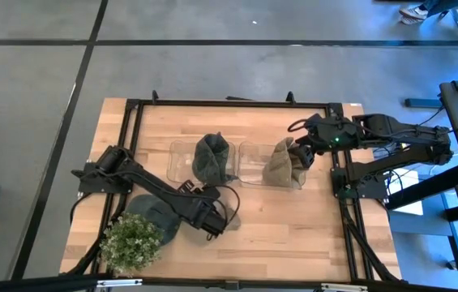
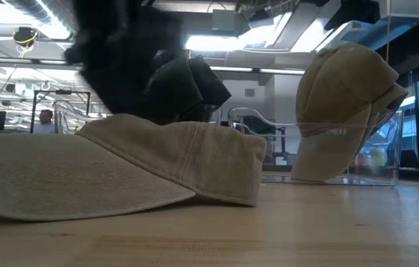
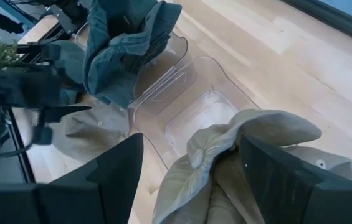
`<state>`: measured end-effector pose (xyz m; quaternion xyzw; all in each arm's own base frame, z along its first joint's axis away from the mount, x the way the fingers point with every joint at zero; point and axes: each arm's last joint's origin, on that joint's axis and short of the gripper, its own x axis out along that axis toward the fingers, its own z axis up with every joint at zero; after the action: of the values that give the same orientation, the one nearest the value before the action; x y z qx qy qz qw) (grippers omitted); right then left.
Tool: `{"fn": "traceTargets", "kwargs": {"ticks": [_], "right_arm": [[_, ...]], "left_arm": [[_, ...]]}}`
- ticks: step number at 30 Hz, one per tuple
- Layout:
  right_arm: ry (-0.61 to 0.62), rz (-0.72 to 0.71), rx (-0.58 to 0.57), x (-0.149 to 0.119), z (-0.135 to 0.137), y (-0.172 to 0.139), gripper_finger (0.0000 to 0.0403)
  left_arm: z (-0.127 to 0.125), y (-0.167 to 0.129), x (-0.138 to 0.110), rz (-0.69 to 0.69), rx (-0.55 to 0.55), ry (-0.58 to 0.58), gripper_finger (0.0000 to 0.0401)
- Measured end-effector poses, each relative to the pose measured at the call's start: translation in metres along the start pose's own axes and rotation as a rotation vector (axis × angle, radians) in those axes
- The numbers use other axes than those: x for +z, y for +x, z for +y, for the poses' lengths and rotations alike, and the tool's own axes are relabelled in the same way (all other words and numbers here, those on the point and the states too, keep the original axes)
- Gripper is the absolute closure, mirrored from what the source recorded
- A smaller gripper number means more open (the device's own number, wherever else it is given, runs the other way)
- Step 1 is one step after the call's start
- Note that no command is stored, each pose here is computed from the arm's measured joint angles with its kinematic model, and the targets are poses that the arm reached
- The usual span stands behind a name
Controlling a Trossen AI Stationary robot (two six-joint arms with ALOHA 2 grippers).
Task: Pick & Place hat
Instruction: Put the brown cap into the right transparent bin
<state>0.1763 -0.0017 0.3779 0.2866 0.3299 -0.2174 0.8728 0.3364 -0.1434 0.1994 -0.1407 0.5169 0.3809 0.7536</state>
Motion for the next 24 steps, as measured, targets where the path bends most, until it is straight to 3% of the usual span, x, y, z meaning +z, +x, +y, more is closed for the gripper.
{"fn": "traceTargets", "kwargs": {"ticks": [7,13,24], "right_arm": [[-0.010,0.005,0.007,-0.002,0.002,0.000,0.0138],[-0.011,0.000,0.002,-0.001,0.002,0.000,0.0138],[0.015,0.000,0.002,-0.001,0.002,0.000,0.0138]], "left_arm": [[0.012,0.021,-0.020,0.053,-0.030,-0.098,0.0253],[0.012,0.026,-0.016,0.077,-0.039,-0.178,0.0253],[0.011,0.027,-0.016,0.081,-0.043,-0.223,0.0253]]}}
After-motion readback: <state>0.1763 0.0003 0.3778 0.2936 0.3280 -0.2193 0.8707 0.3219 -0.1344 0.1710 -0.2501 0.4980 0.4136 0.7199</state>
